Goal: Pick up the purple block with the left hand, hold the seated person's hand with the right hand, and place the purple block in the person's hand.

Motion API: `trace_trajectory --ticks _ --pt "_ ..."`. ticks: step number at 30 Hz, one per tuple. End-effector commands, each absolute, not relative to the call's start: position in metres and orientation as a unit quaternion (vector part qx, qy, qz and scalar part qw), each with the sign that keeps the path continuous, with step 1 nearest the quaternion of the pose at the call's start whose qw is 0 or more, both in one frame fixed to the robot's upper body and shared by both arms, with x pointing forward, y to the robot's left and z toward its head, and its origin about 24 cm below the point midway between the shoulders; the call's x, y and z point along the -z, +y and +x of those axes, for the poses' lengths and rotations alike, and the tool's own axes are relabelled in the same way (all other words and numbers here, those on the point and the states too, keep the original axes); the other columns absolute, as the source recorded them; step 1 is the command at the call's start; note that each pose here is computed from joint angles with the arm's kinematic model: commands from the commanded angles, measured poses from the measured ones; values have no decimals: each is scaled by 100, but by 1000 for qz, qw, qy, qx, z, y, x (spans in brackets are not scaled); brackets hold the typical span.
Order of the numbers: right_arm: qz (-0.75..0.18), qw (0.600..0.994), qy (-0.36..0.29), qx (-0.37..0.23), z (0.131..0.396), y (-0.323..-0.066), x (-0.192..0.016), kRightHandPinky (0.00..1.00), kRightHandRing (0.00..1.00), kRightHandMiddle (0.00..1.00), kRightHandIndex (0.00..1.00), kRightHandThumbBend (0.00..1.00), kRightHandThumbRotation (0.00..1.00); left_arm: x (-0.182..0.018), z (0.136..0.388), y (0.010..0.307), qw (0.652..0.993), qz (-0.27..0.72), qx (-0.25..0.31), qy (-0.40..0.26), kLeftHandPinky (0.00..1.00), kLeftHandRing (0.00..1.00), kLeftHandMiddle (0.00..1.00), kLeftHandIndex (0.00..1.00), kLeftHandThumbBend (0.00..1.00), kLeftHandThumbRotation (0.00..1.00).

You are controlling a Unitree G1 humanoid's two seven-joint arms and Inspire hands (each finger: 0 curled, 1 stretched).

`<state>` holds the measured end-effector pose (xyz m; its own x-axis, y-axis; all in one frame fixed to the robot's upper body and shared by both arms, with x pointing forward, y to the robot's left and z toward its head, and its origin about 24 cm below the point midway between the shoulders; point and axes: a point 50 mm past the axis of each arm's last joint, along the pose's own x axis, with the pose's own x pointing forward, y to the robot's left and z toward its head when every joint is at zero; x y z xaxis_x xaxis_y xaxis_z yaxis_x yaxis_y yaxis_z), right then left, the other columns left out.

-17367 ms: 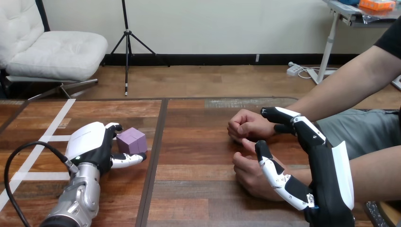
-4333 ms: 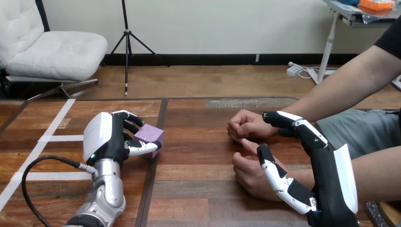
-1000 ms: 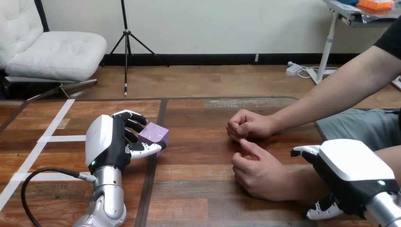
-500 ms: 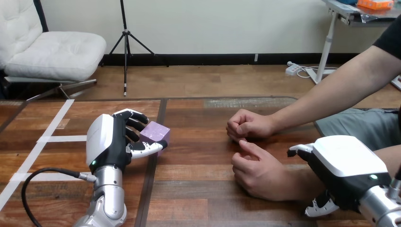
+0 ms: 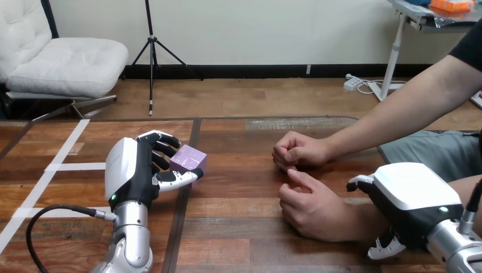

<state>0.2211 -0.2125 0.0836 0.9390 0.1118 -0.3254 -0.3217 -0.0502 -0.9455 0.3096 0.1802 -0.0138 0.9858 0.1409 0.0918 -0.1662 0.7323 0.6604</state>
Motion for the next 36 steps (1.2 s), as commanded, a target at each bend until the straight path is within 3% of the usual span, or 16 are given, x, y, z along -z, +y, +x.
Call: trace_trajectory --ticks 1,36 --pt "-728 669 47 -142 235 -210 -98 82 83 83 81 82 8 -8 322 179 932 344 -93 -69 42 46 52 56 69 0" --pt "-754 628 99 -162 254 -216 -79 86 85 85 83 77 12 -6 316 180 932 340 -91 -86 44 46 52 56 69 0"
